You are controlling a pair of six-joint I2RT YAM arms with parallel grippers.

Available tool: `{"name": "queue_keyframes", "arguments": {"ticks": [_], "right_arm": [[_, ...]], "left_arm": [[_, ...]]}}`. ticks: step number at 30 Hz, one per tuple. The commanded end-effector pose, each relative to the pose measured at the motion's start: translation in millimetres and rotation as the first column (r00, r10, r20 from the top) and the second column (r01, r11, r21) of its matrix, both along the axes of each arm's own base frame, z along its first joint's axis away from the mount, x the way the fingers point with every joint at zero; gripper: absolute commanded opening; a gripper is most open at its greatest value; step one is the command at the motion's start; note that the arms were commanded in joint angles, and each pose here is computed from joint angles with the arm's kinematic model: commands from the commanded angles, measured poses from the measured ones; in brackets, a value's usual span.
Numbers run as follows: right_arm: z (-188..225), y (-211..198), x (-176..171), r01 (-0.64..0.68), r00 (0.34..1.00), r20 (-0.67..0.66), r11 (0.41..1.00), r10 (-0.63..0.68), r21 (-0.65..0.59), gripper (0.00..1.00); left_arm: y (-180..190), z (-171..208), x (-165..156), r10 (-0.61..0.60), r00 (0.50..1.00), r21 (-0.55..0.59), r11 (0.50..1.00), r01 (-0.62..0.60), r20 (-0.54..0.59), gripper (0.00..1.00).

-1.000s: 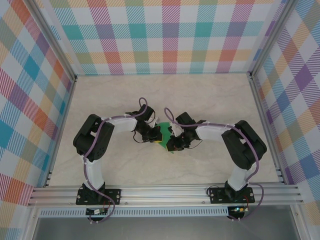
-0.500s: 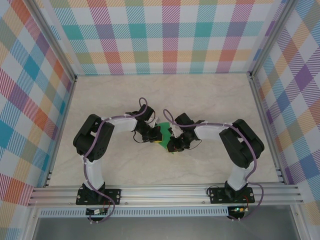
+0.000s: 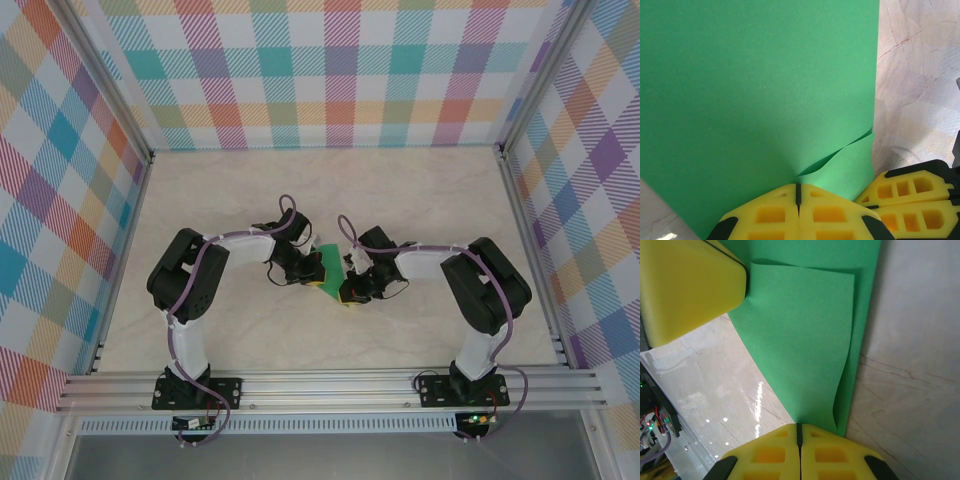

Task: Fold a paper plane with a square sheet of paper (fold left side to right side)
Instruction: Third fold the triangle at the center of the table.

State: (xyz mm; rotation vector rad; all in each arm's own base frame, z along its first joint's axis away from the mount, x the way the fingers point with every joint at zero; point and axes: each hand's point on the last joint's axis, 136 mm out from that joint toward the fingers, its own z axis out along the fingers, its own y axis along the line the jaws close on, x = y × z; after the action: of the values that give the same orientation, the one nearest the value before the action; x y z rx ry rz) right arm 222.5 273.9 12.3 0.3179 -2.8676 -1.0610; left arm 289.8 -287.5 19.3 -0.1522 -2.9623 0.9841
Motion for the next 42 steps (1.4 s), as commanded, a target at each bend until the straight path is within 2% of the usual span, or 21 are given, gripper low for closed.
{"name": "queue_keyframes", "arguments": {"ticks": [1,6,11,17,27,32,42], "right_arm": [[-31.1,-26.8,-28.3,0.020,0.990,-0.138,0.991,-0.038,-0.131,0.02],[-35.9,-27.9,-28.9,0.023,0.988,-0.147,0.989,-0.044,-0.145,0.00],[-37.9,-29.2,-27.9,0.021,0.988,-0.146,0.988,-0.044,-0.155,0.00],[-37.7,-29.8,-27.6,0.019,0.989,-0.143,0.987,-0.042,-0.160,0.00],[-37.6,-31.3,-27.5,0.015,0.989,-0.143,0.985,-0.040,-0.171,0.00],[-38.4,-31.7,-28.0,0.012,0.988,-0.147,0.984,-0.038,-0.177,0.00],[-39.8,-35.4,-29.6,0.007,0.988,-0.150,0.981,-0.037,-0.196,0.00]], "left_arm": [[8.9,-6.8,0.2,-0.001,1.000,0.070,0.998,0.000,0.015,0.02],[-4.5,32.4,1.3,-0.017,0.996,-0.008,1.000,0.018,0.089,0.03],[-15.1,49.7,-12.5,-0.039,0.993,-0.046,0.998,0.045,0.116,0.02],[-25.2,33.2,-29.8,-0.075,0.993,-0.021,0.997,0.077,0.087,0.02],[-35.8,10.5,-34.1,-0.106,0.993,-0.008,0.994,0.106,0.058,0.01],[-32.4,1.6,-33.0,-0.114,0.992,0.023,0.993,0.113,0.057,0.01],[-8.1,-12.1,-28.1,-0.156,0.985,0.159,0.977,0.143,0.069,0.00]]}}
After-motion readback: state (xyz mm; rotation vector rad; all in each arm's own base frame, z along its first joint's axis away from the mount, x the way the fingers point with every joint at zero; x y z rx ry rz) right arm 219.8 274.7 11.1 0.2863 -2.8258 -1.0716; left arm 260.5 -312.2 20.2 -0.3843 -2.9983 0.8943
